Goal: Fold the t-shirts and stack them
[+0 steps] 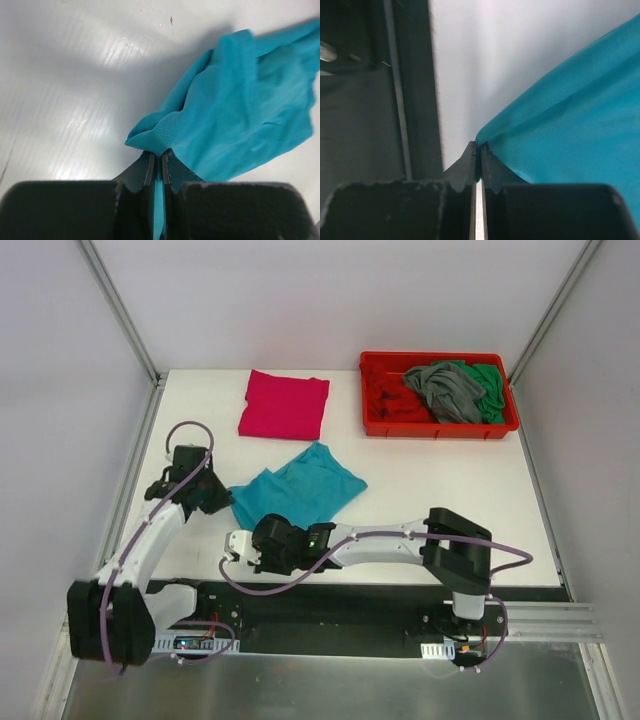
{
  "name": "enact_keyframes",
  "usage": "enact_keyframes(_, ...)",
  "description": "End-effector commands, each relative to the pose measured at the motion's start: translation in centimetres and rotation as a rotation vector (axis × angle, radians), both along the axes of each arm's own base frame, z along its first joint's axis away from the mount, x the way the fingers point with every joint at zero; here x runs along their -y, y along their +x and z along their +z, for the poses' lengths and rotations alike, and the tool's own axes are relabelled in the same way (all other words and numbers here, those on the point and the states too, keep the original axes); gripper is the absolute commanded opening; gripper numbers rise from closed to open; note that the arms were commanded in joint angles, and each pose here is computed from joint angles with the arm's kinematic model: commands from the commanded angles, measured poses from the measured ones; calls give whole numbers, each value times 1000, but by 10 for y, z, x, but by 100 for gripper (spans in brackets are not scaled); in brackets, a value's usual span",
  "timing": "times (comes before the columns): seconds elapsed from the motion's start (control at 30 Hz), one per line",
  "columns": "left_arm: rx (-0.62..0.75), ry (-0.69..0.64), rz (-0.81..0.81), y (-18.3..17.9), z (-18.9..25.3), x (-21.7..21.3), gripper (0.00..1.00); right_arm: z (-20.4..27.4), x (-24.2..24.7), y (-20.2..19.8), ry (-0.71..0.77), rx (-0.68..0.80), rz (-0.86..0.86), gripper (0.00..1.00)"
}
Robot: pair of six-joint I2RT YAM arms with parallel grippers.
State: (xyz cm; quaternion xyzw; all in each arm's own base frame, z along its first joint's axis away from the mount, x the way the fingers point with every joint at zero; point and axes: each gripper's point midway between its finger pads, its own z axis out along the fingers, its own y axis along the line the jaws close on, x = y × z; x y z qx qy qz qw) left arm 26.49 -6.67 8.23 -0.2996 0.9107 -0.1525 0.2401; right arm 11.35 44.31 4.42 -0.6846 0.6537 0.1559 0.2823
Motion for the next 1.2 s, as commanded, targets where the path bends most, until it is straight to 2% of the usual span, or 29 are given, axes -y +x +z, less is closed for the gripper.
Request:
enact_keyframes(0.0, 147, 128, 148, -12, 42, -36, 0, 97, -28, -62, 275, -268, 96, 1)
enact_keyframes(0.13, 300, 121, 169, -21, 86, -40, 0, 156, -24, -82, 432, -356, 153, 1)
enact_keyframes(0.27, 362, 58, 154, -19, 112, -30, 0, 181, -11, -84, 486, -425, 122, 1)
enact_keyframes(0.47, 289, 12, 116, -4, 108, -16, 0, 174, 4, -56, 510, -522, -31, 2)
enact_keyframes(0.8, 232, 65, -33, 21, 99, 32, 0, 161, 21, -38, 589, -612, -187, 2)
enact_keyframes(0.93, 214, 75, -71, 34, 94, 47, 0, 155, 30, -22, 653, -612, -352, 4)
enact_keyframes(1.17, 112, 103, -196, 42, 60, 86, 0, 111, 57, -4, 675, -626, -616, 9)
